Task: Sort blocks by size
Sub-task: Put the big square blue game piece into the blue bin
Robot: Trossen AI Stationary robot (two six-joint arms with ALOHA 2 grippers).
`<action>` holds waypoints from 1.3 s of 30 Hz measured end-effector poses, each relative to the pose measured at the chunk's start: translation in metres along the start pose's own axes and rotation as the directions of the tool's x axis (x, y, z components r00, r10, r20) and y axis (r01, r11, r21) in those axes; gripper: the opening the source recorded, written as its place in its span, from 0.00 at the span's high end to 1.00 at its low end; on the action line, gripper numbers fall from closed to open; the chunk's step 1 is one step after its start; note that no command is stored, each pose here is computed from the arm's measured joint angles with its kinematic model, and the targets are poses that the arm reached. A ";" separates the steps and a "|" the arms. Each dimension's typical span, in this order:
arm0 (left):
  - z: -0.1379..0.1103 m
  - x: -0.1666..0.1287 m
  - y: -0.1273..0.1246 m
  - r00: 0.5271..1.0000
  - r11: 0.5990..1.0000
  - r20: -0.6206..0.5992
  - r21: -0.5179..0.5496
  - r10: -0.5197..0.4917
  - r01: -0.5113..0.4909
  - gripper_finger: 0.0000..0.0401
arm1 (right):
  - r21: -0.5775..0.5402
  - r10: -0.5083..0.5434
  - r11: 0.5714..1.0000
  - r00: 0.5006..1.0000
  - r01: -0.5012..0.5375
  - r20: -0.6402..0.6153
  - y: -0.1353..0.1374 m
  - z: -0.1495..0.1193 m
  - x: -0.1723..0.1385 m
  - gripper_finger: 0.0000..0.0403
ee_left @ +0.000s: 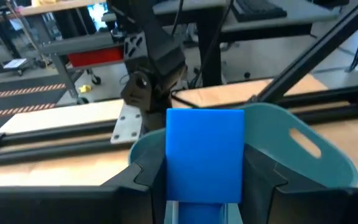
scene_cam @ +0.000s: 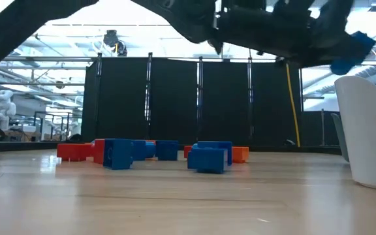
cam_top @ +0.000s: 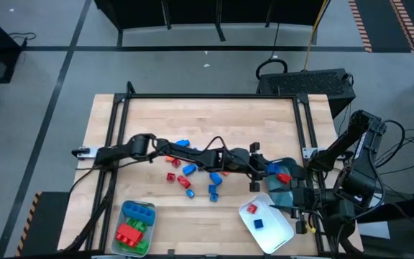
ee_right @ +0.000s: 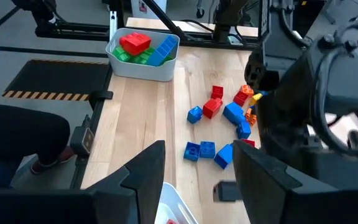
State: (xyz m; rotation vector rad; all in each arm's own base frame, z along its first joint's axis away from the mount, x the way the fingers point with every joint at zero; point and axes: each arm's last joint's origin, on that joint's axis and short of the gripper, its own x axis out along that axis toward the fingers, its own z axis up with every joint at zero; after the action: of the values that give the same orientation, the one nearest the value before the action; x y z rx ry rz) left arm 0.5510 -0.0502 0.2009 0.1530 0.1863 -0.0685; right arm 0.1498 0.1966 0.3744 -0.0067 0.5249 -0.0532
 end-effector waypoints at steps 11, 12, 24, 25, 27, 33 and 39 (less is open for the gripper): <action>0.012 0.012 0.010 0.997 0.999 0.066 -0.022 0.042 -0.040 0.66 | 0.001 0.001 1.000 1.000 -0.001 0.000 0.000 0.000 0.000 0.58; 0.013 0.012 0.014 0.995 0.998 0.081 -0.039 0.052 -0.049 0.66 | 0.000 0.000 1.000 1.000 0.000 0.000 0.000 0.000 0.000 0.58; 0.015 0.011 0.017 0.992 0.995 0.121 -0.083 -0.040 0.050 0.47 | 0.003 0.003 1.000 1.000 -0.003 -0.002 0.000 0.000 0.000 0.58; 0.015 0.011 0.016 0.992 0.995 0.116 -0.083 -0.043 0.052 0.47 | 0.003 0.003 1.000 1.000 -0.003 -0.002 0.000 0.000 0.000 0.58; 0.012 0.012 0.013 0.995 0.995 0.086 -0.083 -0.052 0.059 0.47 | 0.004 0.003 1.000 1.000 -0.003 -0.002 0.000 0.000 0.000 0.58; 0.035 -0.020 0.009 0.972 0.995 -0.213 0.021 -0.094 0.101 0.47 | 0.041 0.024 0.999 1.000 -0.023 -0.020 0.001 -0.001 0.000 0.58; 0.023 -0.067 0.000 0.770 0.982 -0.631 0.067 -0.098 0.179 0.47 | 0.061 0.045 0.997 0.998 -0.042 -0.037 0.001 -0.001 0.000 0.58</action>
State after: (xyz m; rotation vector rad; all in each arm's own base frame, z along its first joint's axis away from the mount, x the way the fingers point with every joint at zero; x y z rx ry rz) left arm 0.4896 -0.0506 0.2363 0.2844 0.8699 -0.1780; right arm 0.1489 0.1979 0.3737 0.0643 0.5619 -0.0265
